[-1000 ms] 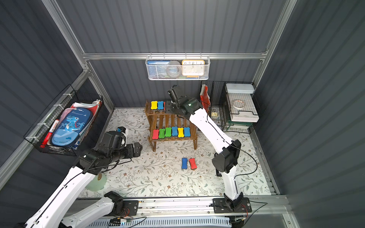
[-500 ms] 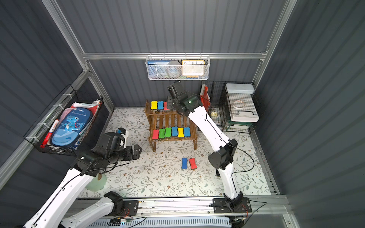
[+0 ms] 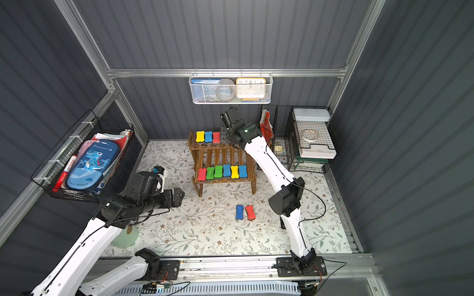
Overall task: Remove the whiteboard erasers from the shelf
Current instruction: Pick up the whiteboard eraser from the shelf.
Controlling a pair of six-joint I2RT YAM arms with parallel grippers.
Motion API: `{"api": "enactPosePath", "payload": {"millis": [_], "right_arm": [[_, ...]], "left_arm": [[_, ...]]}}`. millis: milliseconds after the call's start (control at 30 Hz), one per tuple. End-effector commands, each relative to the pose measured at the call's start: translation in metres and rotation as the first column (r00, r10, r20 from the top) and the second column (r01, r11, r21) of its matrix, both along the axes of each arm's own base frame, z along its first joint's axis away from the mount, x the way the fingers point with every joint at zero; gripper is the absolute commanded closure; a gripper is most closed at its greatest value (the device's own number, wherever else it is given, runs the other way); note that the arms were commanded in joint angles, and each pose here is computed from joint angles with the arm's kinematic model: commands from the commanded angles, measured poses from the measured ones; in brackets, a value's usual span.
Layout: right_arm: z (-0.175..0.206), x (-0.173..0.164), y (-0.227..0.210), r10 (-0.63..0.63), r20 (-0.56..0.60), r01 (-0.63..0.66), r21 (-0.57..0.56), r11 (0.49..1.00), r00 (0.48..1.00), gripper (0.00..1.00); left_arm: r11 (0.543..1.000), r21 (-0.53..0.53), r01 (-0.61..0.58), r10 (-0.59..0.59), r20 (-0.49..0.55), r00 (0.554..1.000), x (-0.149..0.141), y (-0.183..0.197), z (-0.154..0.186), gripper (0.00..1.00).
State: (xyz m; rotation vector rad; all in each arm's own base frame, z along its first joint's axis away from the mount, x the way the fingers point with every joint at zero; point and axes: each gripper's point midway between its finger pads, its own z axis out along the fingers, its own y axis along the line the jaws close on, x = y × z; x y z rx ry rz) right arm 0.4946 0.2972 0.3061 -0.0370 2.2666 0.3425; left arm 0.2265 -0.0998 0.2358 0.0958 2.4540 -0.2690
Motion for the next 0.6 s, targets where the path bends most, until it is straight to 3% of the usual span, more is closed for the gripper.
{"api": "enactPosePath", "payload": {"millis": [0,167,300,567], "right_arm": [[-0.007,-0.004,-0.018,-0.043,-0.029,0.041,-0.063,0.997,0.999,0.55],[-0.003,-0.004,-0.037,-0.091,-0.024,0.088,-0.09,0.992,0.996,0.56],[0.005,-0.004,-0.029,-0.036,-0.008,0.035,-0.063,0.997,0.999,0.55],[0.034,-0.009,-0.013,0.034,0.057,-0.034,-0.006,0.999,0.998,0.41]], "left_arm": [[1.0,0.015,0.0,0.0,0.01,1.0,-0.001,0.004,0.005,0.01],[1.0,0.02,-0.002,0.002,0.009,1.0,-0.001,0.005,0.004,0.01],[1.0,0.017,-0.005,0.005,0.004,1.0,-0.002,0.005,0.001,0.01],[1.0,0.008,0.0,0.0,-0.003,1.0,0.0,0.002,-0.001,0.01]]}}
